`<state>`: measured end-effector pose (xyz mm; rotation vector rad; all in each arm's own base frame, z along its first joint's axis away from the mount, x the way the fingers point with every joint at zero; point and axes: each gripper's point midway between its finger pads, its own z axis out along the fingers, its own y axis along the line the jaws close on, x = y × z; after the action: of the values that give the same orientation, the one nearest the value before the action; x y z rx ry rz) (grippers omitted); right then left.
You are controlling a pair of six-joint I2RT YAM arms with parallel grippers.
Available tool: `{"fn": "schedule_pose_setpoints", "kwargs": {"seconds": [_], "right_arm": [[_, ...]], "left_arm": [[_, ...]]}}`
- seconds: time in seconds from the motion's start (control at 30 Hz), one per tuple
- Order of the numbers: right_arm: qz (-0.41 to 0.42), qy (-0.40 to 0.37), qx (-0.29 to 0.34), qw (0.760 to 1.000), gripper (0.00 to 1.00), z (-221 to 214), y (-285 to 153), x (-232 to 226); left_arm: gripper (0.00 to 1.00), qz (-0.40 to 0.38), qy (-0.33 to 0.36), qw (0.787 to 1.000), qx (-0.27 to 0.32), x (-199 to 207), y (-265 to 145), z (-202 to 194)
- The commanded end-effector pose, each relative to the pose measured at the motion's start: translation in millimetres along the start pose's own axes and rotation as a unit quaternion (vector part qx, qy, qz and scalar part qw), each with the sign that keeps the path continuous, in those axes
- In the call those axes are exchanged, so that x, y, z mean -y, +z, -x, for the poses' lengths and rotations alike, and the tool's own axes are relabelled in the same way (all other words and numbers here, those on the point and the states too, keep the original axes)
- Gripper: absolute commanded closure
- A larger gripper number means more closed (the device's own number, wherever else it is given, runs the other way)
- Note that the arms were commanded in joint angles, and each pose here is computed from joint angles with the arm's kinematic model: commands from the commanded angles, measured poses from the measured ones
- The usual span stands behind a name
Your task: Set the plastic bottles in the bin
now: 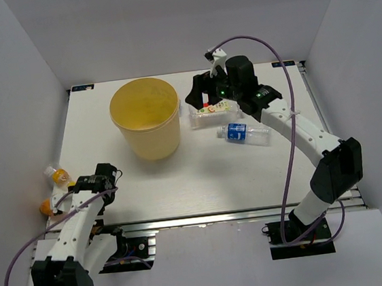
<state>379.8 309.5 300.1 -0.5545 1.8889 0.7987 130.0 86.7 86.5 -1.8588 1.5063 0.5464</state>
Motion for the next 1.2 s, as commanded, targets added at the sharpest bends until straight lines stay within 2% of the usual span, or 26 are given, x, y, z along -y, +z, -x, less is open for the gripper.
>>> {"fn": "schedule_pose_setpoints", "kwargs": {"seconds": [0.0, 0.1, 0.23, 0.43, 0.57, 0.63, 1.0, 1.1, 1.17], "right_arm": [[-0.002, 0.002, -0.004, 1.0, 0.11, -1.6, 2.3, 0.2], [-0.015, 0.005, -0.01, 1.0, 0.11, -2.5, 4.1, 5.6], [-0.02, 0.018, -0.017, 0.999, 0.11, -7.6, 10.0, 9.0], [-0.03, 0.027, -0.038, 0.998, 0.11, -20.5, 22.7, 17.2], [-0.04, 0.015, -0.041, 0.998, 0.11, -21.2, 26.0, 23.6], [-0.043, 0.013, -0.039, 0.998, 0.11, -21.2, 25.4, 27.2], [-0.023, 0.048, -0.041, 0.998, 0.11, -27.4, 27.5, 47.0], [-0.021, 0.056, -0.043, 0.997, 0.11, -28.8, 29.1, 49.1], [-0.02, 0.057, -0.043, 0.997, 0.11, -27.5, 29.3, 48.9]], "left_arm": [[0.02, 0.027, 0.011, 0.998, 0.062, -8.7, 6.5, 20.7], [0.02, 0.04, 0.013, 0.996, 0.084, -12.9, 11.7, 27.7], [0.02, 0.039, 0.021, 0.996, 0.083, -11.9, 22.4, 25.0], [0.02, 0.107, 0.087, 0.988, 0.066, -18.1, 32.8, 20.5], [0.04, 0.147, 0.164, 0.975, -0.002, -21.0, 31.1, -1.0], [0.06, 0.17, 0.176, 0.969, -0.001, -24.7, 32.7, -2.7], [0.04, 0.248, 0.136, 0.958, 0.045, -39.7, 57.7, 17.3], [0.02, 0.251, 0.123, 0.959, 0.043, -40.7, 65.8, 13.5], [0.02, 0.257, 0.124, 0.958, 0.018, -46.9, 76.2, 3.8]]}}
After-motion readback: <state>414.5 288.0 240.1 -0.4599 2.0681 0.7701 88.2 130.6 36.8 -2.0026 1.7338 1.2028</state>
